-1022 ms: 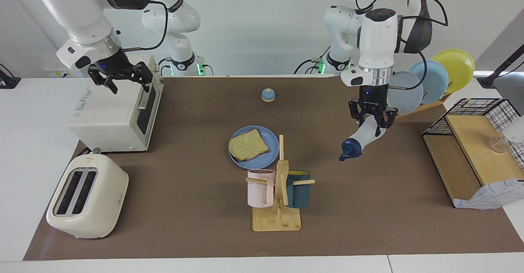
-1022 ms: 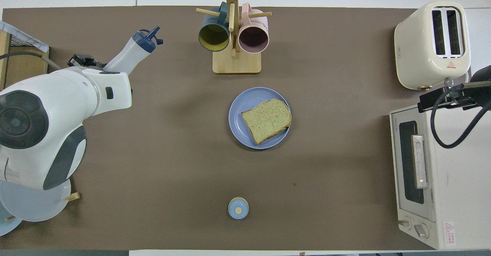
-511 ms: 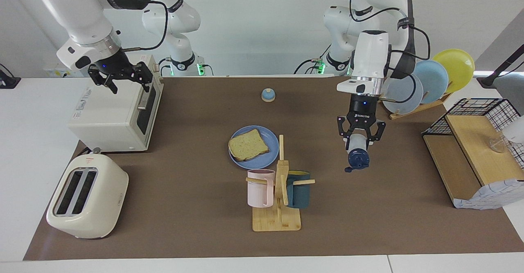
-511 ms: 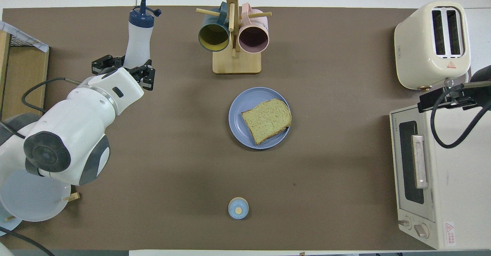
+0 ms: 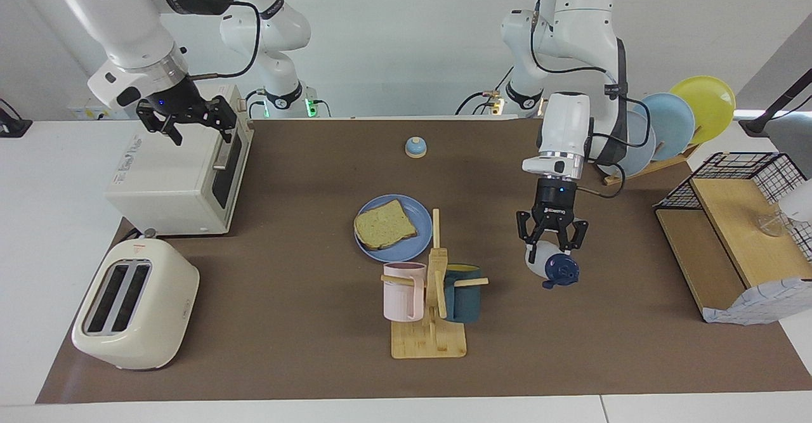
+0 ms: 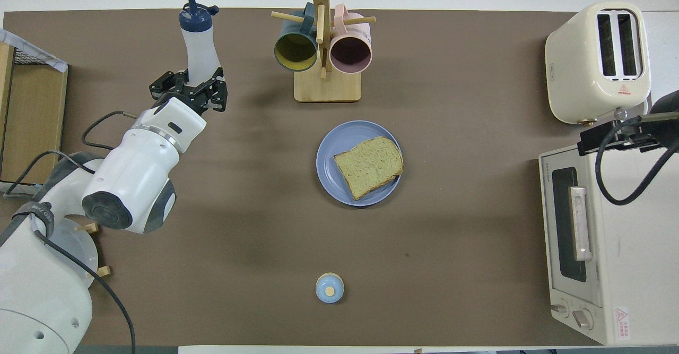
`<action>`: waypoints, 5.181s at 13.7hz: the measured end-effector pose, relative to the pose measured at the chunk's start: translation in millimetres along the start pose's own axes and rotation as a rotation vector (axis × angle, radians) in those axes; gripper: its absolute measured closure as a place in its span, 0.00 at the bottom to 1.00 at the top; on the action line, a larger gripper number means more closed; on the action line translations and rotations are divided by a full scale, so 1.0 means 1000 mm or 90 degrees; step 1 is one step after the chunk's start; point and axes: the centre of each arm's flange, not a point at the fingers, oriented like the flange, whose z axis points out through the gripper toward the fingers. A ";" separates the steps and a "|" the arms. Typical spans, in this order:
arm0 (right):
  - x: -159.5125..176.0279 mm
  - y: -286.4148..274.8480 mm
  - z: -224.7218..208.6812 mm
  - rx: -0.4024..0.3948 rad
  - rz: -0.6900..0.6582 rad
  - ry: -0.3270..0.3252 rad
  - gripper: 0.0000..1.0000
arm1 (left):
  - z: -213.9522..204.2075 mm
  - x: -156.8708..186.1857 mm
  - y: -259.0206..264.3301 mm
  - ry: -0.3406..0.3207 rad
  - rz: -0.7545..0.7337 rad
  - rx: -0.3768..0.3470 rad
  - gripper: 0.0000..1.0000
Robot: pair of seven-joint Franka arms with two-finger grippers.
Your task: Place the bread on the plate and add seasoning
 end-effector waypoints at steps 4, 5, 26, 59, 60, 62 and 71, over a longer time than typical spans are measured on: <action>0.000 0.000 0.000 0.000 0.000 0.000 0.00 | 0.018 0.010 -0.005 0.015 -0.046 0.017 0.48; 0.000 0.000 0.000 0.000 0.000 0.000 0.00 | 0.027 0.007 -0.004 0.012 -0.050 0.019 0.48; 0.000 0.000 0.000 0.000 0.000 0.000 0.00 | 0.112 -0.049 0.010 -0.043 0.022 0.014 0.48; 0.000 0.000 0.000 0.000 0.000 0.000 0.00 | 0.089 -0.072 0.006 -0.064 0.013 0.009 0.48; 0.000 0.000 0.000 0.000 0.000 0.000 0.00 | 0.089 -0.072 0.006 -0.064 0.013 0.009 0.48; 0.000 0.000 0.000 0.000 0.000 0.000 0.00 | 0.089 -0.073 0.006 -0.064 0.013 0.009 0.48; 0.000 0.000 0.000 0.000 0.000 0.000 0.00 | 0.089 -0.095 0.000 -0.098 0.009 0.017 0.17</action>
